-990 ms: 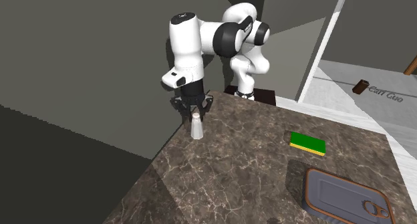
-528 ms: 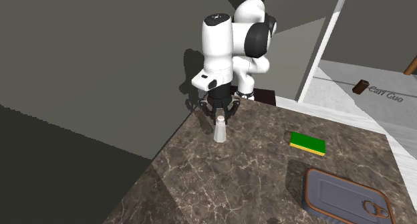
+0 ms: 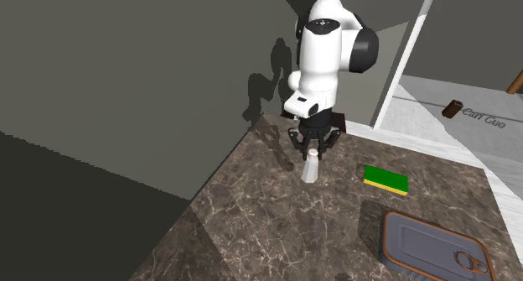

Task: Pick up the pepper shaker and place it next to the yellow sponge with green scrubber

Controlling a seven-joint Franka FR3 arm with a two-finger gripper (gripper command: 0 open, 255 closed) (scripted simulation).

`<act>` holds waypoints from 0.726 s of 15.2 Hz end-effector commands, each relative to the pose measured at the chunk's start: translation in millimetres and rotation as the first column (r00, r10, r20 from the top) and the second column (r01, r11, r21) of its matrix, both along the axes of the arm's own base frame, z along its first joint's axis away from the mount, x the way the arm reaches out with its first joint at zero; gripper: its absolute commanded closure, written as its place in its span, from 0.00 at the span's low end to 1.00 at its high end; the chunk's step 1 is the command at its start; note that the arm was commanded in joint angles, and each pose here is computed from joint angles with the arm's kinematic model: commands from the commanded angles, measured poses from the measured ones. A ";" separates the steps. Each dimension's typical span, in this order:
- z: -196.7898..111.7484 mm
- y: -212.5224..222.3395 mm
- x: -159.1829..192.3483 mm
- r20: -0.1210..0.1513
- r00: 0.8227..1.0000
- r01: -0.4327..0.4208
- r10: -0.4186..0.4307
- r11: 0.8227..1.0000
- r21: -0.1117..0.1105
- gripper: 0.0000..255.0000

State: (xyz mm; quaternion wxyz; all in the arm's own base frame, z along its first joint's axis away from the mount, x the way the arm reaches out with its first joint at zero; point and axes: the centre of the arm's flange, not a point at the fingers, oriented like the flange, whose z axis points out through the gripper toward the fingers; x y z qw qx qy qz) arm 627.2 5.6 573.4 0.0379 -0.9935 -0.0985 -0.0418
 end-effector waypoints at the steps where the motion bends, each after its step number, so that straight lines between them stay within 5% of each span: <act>1: 0.8 28.6 -0.3 0.000 1.000 0.001 -0.001 1.000 0.000 1.00; 11: 0.9 160.5 -6.2 0.000 1.000 0.001 -0.001 1.000 0.000 1.00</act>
